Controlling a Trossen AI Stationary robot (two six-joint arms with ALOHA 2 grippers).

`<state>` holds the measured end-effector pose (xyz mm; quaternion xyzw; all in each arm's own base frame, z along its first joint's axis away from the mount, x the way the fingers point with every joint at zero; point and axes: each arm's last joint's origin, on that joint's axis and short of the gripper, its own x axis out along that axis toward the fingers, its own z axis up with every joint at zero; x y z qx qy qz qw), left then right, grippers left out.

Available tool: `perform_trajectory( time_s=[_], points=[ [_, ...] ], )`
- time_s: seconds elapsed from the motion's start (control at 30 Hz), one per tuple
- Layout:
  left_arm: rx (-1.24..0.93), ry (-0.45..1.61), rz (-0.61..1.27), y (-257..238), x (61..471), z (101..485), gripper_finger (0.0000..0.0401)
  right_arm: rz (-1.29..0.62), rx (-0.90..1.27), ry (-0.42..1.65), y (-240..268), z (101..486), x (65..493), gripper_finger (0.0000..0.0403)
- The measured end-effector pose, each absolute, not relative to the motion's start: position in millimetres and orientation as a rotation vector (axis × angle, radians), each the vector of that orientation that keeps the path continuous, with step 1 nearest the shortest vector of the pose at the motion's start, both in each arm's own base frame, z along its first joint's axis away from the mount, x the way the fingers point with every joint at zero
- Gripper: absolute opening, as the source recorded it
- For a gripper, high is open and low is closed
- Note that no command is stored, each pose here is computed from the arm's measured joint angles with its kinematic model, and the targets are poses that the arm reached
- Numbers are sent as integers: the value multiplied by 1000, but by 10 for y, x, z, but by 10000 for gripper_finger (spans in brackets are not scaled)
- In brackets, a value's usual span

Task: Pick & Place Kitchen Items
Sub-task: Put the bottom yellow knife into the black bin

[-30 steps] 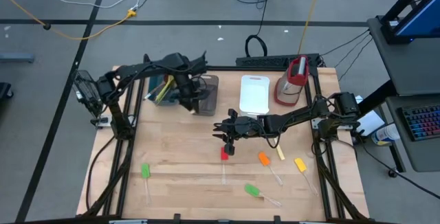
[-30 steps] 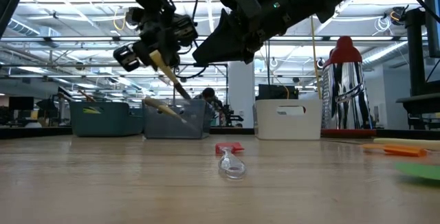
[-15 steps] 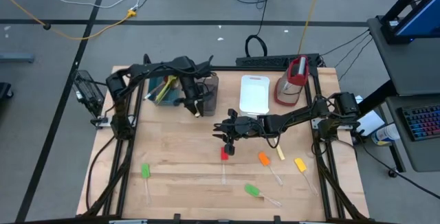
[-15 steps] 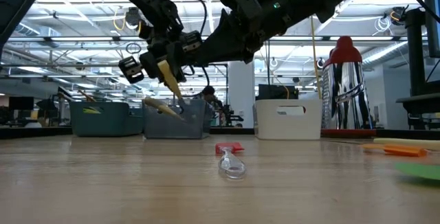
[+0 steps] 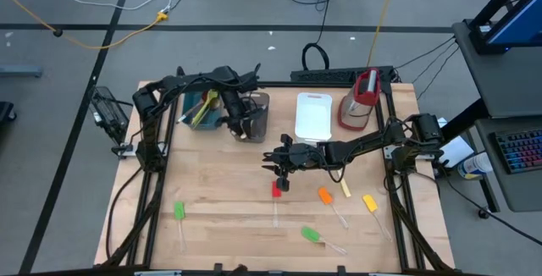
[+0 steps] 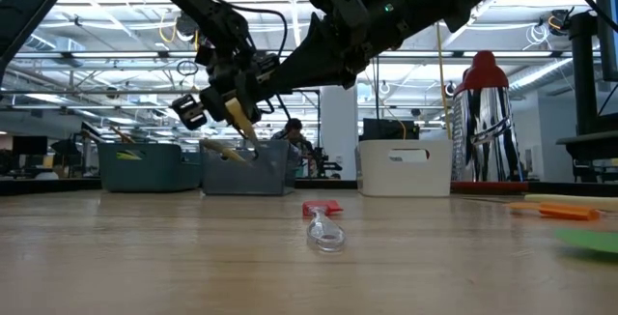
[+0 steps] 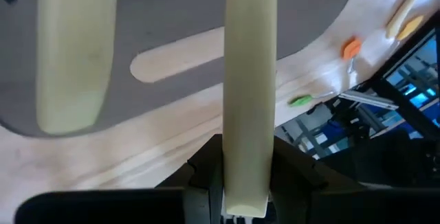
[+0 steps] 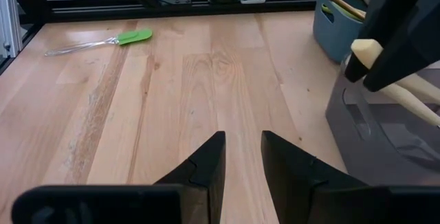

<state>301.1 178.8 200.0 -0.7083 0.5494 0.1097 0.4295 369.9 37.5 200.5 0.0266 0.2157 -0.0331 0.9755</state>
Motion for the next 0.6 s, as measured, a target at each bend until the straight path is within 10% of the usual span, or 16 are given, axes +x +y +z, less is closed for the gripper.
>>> perform_trajectory(
  time_s=[0.6],
  points=[
    [-1595,1403,411,1815,2984,1967,93,-67,54,434,375,2006,3699,89]
  ],
)
